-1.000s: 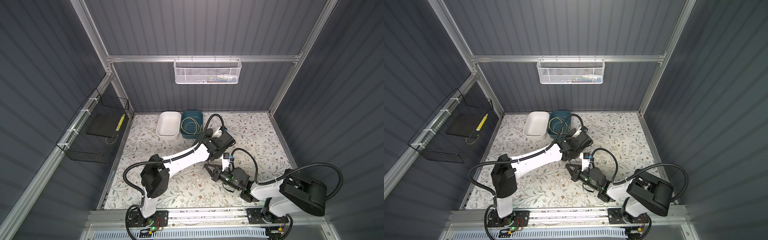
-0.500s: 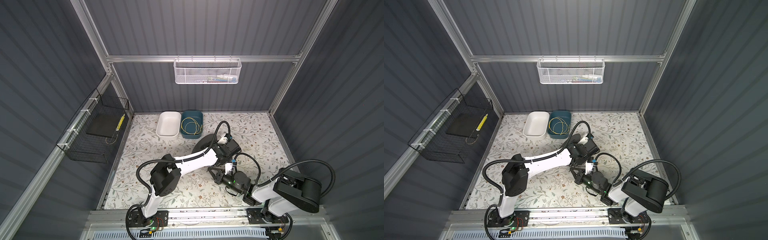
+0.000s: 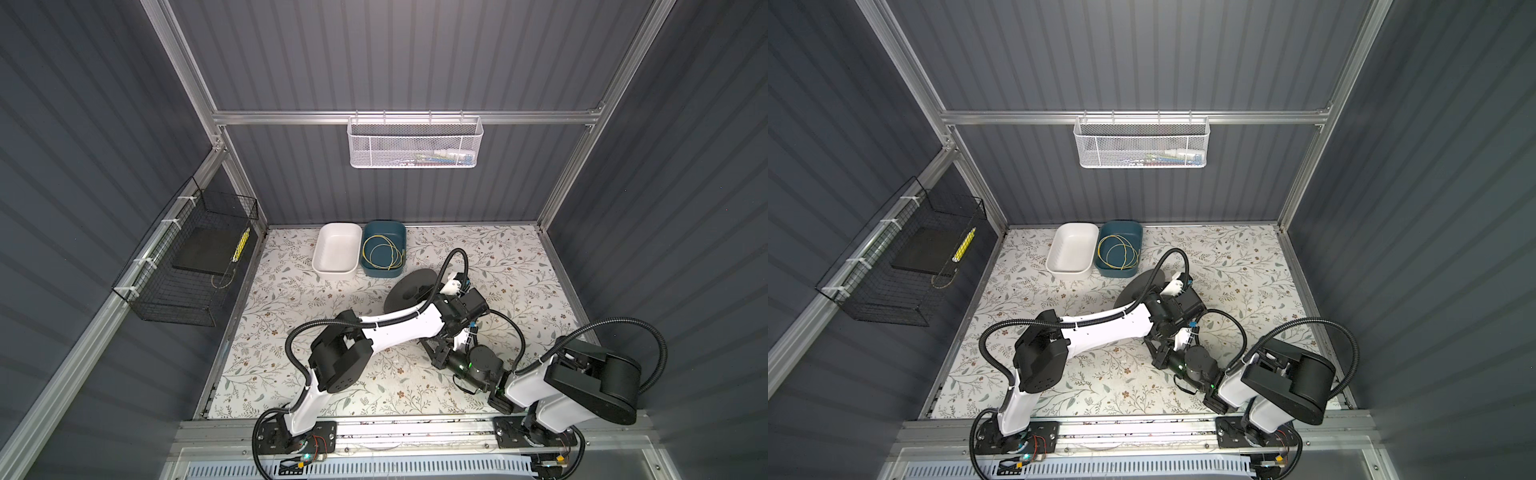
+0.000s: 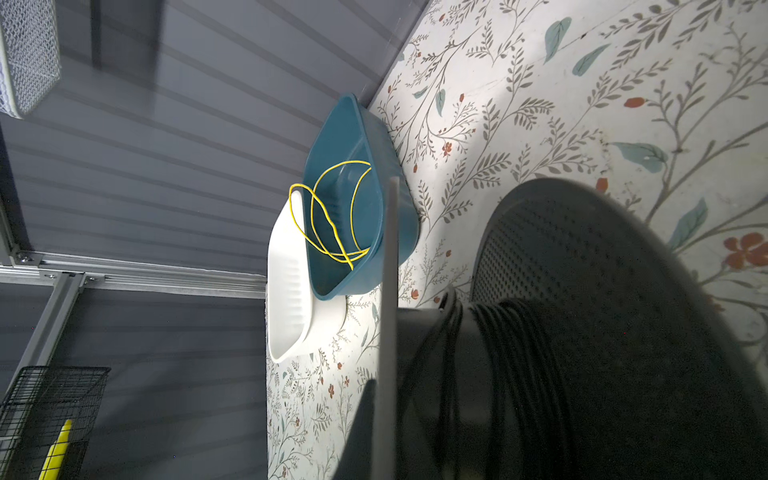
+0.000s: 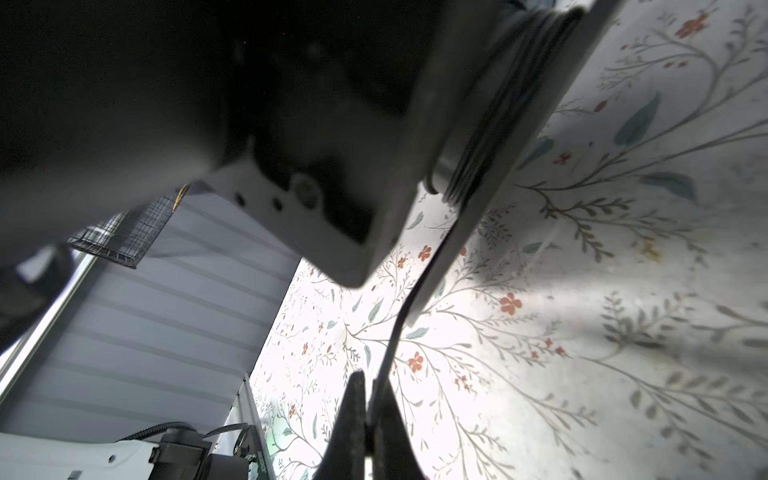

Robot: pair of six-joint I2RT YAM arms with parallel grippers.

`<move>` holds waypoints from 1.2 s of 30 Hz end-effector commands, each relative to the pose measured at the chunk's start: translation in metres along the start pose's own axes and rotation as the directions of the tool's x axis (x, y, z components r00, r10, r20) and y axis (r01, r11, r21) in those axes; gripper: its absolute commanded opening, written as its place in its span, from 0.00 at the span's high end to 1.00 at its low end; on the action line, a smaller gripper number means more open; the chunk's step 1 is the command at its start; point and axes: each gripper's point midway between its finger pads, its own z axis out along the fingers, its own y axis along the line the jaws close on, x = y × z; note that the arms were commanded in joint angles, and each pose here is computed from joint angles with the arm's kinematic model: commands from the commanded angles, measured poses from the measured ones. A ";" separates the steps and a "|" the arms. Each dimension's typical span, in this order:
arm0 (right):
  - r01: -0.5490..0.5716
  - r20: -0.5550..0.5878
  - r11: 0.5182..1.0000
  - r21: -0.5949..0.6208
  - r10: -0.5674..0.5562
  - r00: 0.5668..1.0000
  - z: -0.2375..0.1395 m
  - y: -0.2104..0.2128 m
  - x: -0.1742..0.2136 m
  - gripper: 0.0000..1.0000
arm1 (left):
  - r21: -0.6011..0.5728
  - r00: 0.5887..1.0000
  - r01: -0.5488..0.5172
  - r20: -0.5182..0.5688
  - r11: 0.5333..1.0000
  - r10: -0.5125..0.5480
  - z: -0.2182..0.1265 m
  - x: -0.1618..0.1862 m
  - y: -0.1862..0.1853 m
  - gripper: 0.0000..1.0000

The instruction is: Wrap the cables

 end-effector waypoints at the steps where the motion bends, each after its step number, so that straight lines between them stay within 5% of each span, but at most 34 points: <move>1: 0.005 0.083 0.994 -0.105 0.003 0.997 -0.015 0.025 -0.020 0.97 | -0.057 0.994 -0.054 -0.096 0.997 0.048 0.037 0.032 -0.004 1.00; 17: -0.018 0.034 0.995 -0.094 0.021 0.999 -0.010 0.017 -0.011 0.95 | 0.017 0.987 -0.089 -0.132 0.996 0.091 0.049 0.048 -0.037 1.00; 29: -0.034 0.003 0.998 -0.052 0.034 0.999 -0.007 0.004 -0.001 0.78 | 0.133 0.980 -0.117 -0.143 0.984 0.136 0.050 0.071 -0.074 1.00; 36: -0.056 0.017 0.998 -0.002 0.056 0.998 -0.010 -0.010 0.000 0.79 | 0.183 0.979 -0.111 -0.148 0.977 0.139 0.049 0.083 -0.090 1.00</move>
